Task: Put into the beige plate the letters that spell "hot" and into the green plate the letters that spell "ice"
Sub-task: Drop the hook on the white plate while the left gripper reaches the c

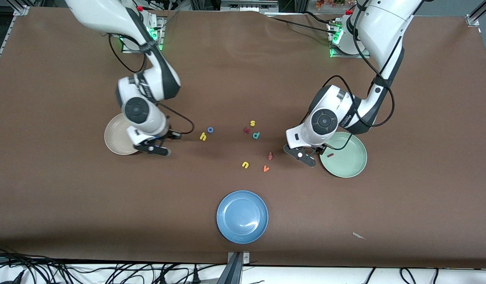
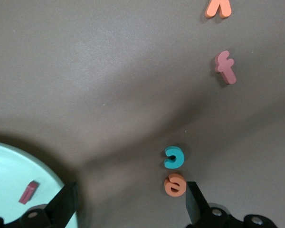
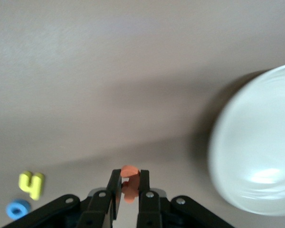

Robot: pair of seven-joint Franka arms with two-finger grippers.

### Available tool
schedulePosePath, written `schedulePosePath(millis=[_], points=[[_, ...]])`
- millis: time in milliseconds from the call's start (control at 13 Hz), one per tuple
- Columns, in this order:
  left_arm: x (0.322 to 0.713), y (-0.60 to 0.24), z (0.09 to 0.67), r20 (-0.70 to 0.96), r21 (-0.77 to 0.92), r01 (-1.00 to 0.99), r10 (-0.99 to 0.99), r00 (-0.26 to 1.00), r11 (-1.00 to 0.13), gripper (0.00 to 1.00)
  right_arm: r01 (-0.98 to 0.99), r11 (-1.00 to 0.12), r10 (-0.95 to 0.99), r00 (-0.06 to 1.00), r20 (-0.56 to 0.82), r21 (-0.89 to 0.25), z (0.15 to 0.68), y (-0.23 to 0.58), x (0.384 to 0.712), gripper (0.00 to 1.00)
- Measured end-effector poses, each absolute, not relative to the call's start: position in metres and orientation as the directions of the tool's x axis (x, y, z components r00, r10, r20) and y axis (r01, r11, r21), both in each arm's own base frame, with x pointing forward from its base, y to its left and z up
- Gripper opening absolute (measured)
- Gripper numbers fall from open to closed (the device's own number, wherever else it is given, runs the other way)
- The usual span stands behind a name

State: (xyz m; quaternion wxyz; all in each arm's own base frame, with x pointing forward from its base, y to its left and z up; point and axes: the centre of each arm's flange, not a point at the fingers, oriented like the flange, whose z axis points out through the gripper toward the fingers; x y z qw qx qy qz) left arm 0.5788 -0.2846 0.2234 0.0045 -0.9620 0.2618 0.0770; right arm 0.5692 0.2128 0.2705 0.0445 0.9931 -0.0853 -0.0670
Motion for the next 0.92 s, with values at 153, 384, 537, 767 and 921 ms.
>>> schedulePosePath(millis=[153, 384, 537, 767, 921], points=[[0.58, -0.286, 0.22, -0.145, 0.032, -0.491, -0.49, 0.86, -0.871, 1.0, -0.093, -0.989, -0.112, 0.979, -0.172, 0.118, 0.304, 0.152, 0.579, 0.19], [0.581, -0.286, 0.219, -0.144, 0.031, -0.487, -0.486, 0.862, -0.873, 1.0, -0.005, -0.992, -0.036, 0.969, -0.245, 0.124, 0.304, 0.06, 0.582, 0.19], [0.581, -0.286, 0.219, -0.144, 0.031, -0.485, -0.484, 0.863, -0.874, 1.0, 0.033, -0.992, -0.001, 0.963, -0.271, 0.12, 0.28, 0.028, 0.575, 0.19], [0.581, -0.286, 0.219, -0.145, 0.037, -0.474, -0.474, 0.868, -0.88, 1.0, 0.067, -0.989, 0.032, 0.966, -0.258, 0.13, 0.235, 0.019, 0.566, 0.19], [0.581, -0.287, 0.217, -0.148, 0.053, -0.459, -0.461, 0.875, -0.887, 1.0, 0.088, -0.987, 0.05, 0.965, -0.259, 0.136, 0.215, 0.018, 0.561, 0.19]])
